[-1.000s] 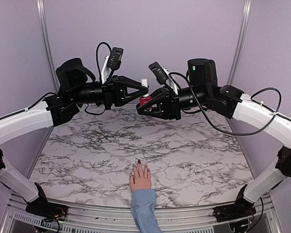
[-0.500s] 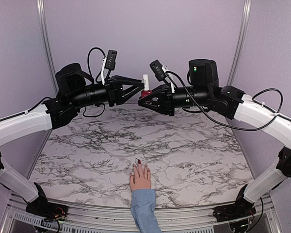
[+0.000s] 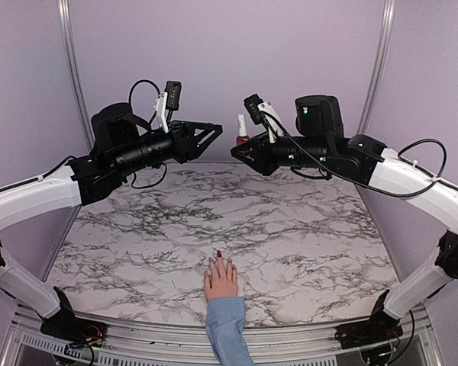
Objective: Paint the nails
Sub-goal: Screw the nail polish bottle cap onto the nail polish bottle.
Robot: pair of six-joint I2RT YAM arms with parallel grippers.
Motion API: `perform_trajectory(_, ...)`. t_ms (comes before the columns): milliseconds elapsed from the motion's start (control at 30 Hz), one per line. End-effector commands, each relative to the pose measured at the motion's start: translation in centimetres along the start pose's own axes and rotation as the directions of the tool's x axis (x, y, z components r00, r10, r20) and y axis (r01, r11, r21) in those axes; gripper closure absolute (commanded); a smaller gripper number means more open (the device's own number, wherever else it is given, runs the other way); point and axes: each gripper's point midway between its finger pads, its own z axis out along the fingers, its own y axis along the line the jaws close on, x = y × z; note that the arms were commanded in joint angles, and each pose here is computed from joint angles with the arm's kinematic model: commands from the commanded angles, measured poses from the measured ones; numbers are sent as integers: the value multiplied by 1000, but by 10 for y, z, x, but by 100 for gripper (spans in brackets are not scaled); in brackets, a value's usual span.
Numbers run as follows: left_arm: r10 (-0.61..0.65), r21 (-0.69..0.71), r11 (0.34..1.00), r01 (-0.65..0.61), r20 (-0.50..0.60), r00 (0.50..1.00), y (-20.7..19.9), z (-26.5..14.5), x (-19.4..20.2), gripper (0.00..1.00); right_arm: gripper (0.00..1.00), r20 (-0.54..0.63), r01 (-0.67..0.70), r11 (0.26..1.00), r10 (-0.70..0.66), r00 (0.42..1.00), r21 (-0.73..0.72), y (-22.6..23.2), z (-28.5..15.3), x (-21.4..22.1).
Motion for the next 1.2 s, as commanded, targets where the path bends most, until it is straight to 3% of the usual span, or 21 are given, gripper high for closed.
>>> perform_trajectory(0,-5,-70,998,4,-17,1000,4,8,3,52,100,-4,-25,997,26,1000,67,-7,1,-2)
perform_trajectory(400,-9,-30,1000,7,-43,999,-16,35,16,52,100,-43,-19,996,23,999,90,-6,8,8)
perform_trajectory(667,-34,-44,999,32,-46,998,-14,47,21,60,100,-49,-12,997,16,999,72,-3,12,10)
perform_trajectory(833,-24,-54,998,22,-44,999,-11,48,21,67,100,-56,-6,998,9,998,66,-2,14,12)
perform_trajectory(1167,-2,-58,998,-1,-45,999,-11,48,21,99,100,-62,16,999,-13,998,52,0,14,9)
